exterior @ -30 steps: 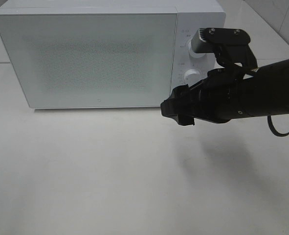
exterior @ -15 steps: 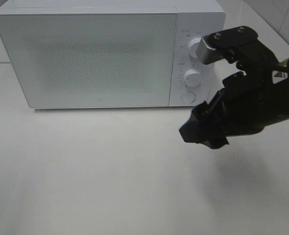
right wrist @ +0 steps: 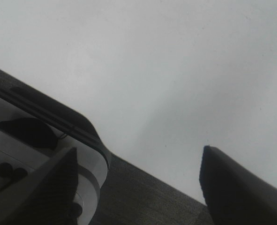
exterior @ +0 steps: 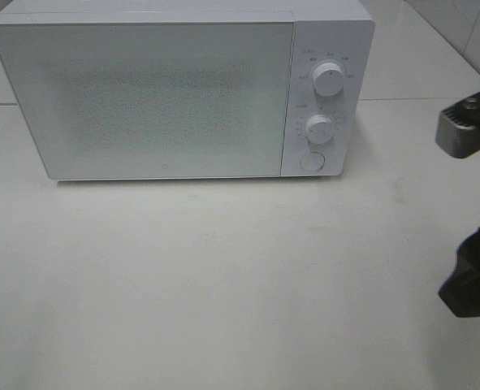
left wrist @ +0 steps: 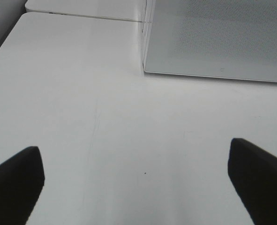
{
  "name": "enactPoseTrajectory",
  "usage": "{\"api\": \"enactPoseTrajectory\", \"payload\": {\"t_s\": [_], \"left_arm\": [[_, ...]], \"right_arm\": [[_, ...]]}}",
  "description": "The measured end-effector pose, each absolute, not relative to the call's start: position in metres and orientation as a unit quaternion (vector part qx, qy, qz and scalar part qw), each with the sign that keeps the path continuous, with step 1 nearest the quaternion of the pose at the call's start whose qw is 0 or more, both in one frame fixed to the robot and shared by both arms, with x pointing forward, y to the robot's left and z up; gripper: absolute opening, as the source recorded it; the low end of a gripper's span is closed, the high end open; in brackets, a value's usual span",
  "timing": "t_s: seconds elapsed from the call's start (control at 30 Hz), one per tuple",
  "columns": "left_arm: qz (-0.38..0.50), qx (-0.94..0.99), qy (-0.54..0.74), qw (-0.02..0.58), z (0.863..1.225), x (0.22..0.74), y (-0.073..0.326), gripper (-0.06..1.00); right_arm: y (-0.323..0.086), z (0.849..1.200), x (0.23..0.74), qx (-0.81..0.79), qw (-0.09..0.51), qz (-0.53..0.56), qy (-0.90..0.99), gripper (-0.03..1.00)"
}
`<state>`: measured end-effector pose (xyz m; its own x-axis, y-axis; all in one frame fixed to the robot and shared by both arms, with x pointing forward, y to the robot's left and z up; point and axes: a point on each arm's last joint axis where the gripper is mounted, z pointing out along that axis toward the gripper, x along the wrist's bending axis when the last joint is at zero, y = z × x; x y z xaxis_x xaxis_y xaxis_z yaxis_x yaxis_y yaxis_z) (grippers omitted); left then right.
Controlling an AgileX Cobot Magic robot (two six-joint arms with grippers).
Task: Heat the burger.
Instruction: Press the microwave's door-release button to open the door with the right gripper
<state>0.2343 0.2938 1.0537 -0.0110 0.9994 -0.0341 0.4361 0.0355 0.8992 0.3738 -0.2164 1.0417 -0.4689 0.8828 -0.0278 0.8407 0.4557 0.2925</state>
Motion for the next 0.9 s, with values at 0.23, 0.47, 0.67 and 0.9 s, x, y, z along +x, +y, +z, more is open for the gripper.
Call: {"api": "enactPoseTrajectory", "payload": {"t_s": [0.23, 0.47, 0.67, 0.9], "left_arm": [[0.367, 0.589, 0.609, 0.383, 1.054, 0.234, 0.294, 0.99], [0.367, 0.589, 0.609, 0.383, 1.054, 0.234, 0.294, 0.99], [0.367, 0.589, 0.609, 0.383, 1.054, 0.234, 0.294, 0.99], [0.367, 0.589, 0.609, 0.383, 1.054, 0.234, 0.294, 0.99]], "right_arm": [[-0.245, 1.071, 0.330, 0.508, 0.114, 0.171, 0.837, 0.72], [-0.273, 1.089, 0.289, 0.498, 0.159, 0.255, 0.813, 0.72], [-0.295, 1.094, 0.257, 0.502, 0.198, 0.311, 0.783, 0.72], [-0.314, 1.093, 0.227, 0.542, 0.275, 0.345, 0.715, 0.72]]}}
